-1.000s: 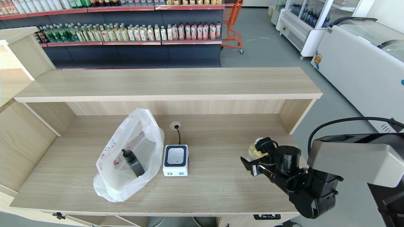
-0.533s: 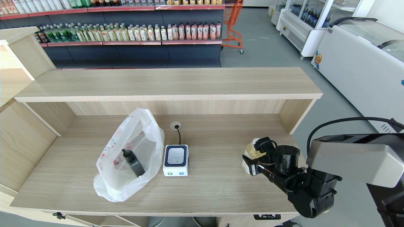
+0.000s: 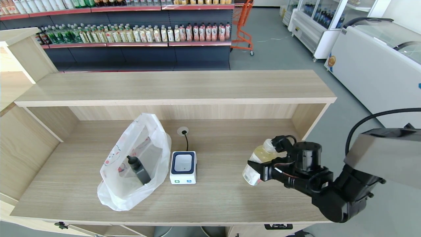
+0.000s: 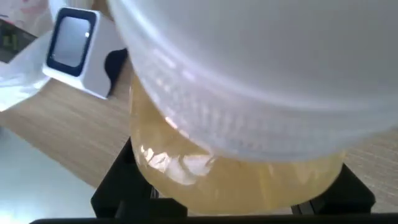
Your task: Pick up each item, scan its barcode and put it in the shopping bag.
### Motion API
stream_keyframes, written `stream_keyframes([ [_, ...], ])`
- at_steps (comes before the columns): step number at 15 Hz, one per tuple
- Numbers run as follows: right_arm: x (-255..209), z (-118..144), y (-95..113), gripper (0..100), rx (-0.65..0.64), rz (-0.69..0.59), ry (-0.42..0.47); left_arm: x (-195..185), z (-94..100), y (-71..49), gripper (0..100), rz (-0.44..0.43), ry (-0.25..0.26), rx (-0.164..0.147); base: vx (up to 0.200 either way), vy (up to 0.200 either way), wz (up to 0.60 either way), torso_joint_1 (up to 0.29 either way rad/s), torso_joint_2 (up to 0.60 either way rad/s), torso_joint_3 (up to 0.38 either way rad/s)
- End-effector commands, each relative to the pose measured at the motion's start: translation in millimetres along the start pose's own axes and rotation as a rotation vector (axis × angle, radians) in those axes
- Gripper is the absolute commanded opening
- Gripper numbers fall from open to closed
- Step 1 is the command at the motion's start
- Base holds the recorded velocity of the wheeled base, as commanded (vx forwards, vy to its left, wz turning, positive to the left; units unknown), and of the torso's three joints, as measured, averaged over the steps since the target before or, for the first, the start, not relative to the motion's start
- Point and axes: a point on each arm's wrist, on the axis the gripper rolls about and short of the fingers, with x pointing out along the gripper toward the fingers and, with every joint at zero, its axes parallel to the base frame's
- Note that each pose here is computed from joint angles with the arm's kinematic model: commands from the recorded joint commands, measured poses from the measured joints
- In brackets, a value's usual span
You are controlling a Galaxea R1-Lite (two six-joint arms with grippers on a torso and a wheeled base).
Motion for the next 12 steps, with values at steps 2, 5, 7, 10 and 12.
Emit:
stream_keyframes([
  [2, -100, 87, 41, 0, 0.233, 0.438, 0.016, 0, 0.0, 0.0, 100, 0.0, 0.0, 0.0, 0.0, 0.0, 0.0, 0.0, 0.0, 0.0],
  [5, -122, 73, 61, 0, 0.228, 0.584, 0.104, 0, 0.0, 0.0, 100, 0.0, 0.0, 0.0, 0.0, 0.0, 0.0, 0.0, 0.0, 0.0],
  [7, -131, 70, 70, 0, 0.219, 0.683, 0.138, 0, 0.0, 0.0, 100, 0.0, 0.0, 0.0, 0.0, 0.0, 0.0, 0.0, 0.0, 0.0],
  [10, -135, 70, 71, 0, 0.214, 0.734, 0.151, 0, 0.0, 0.0, 100, 0.0, 0.0, 0.0, 0.0, 0.0, 0.0, 0.0, 0.0, 0.0],
  [12, -134, 72, 71, 0, 0.213, 0.736, 0.148, 0, 0.0, 0.0, 100, 0.0, 0.0, 0.0, 0.0, 0.0, 0.0, 0.0, 0.0, 0.0],
])
